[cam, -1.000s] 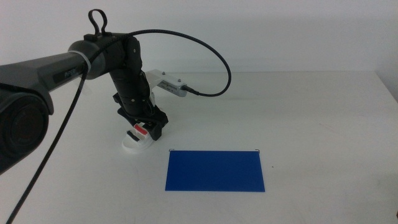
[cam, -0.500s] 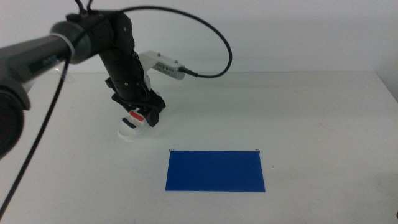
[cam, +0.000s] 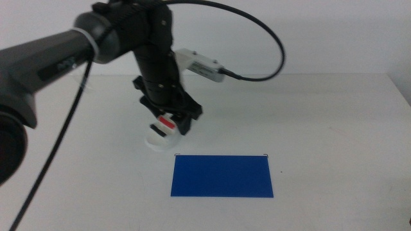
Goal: Use one arm to grab the shoe from the table and place it on the mat.
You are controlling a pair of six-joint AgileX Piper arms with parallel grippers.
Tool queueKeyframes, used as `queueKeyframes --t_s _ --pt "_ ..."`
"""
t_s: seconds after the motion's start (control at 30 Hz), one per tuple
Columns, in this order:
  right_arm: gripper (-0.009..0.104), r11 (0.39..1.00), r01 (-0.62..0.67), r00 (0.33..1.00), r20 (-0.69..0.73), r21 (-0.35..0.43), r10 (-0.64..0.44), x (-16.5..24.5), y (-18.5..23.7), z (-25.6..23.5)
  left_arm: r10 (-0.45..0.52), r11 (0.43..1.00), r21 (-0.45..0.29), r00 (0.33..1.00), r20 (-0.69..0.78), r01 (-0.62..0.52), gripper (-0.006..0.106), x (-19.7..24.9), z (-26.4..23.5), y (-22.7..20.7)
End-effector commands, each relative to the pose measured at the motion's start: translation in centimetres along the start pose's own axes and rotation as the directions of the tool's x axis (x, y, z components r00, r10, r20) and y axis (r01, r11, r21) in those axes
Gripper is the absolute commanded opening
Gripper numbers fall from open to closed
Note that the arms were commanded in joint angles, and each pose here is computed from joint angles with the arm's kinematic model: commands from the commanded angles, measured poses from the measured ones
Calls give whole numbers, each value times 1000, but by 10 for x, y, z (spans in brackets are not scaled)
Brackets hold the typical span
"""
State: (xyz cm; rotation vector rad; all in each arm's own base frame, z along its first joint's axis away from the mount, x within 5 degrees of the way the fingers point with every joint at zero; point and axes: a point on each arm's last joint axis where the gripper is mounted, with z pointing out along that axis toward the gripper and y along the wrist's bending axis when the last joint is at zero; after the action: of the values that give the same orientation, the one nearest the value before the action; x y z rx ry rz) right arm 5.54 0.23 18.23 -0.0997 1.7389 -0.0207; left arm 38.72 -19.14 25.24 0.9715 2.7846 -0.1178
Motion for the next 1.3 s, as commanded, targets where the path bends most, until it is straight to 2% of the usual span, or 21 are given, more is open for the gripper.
queueKeyframes --t_s 0.0,0.33,0.6,0.7,0.8,0.9,1.07,1.17,1.27 --pt "78 1000 21 998 64 8 -21 -5 0 0 -3 1000 7 997 75 3 12 -2 -37 -20" --pt "78 1000 21 998 64 8 -21 -5 0 0 86 996 25 988 125 -90 12 -13 -35 -83" --pt "78 1000 21 998 64 8 -21 -5 0 0 112 994 -3 984 137 -112 12 -14 -35 -98" --pt "78 1000 21 998 64 8 -21 -5 0 0 176 984 -19 975 135 -175 12 -14 -35 -97" --pt "78 1000 21 998 64 8 -21 -5 0 0 280 960 -32 951 132 -278 12 -14 -35 -98" --pt "78 1000 21 998 64 8 -21 -5 0 0 422 907 -47 899 115 -420 11 -13 -35 -98" --pt "78 1000 21 998 64 8 -21 -5 0 0 656 755 -73 749 94 -651 11 -13 -35 -98" --pt "78 1000 21 998 64 8 -21 -5 0 0 744 668 -59 664 74 -742 11 -10 -35 -98" --pt "78 1000 21 998 64 8 -21 -5 0 0 770 637 -53 633 77 -769 11 -10 -35 -99"
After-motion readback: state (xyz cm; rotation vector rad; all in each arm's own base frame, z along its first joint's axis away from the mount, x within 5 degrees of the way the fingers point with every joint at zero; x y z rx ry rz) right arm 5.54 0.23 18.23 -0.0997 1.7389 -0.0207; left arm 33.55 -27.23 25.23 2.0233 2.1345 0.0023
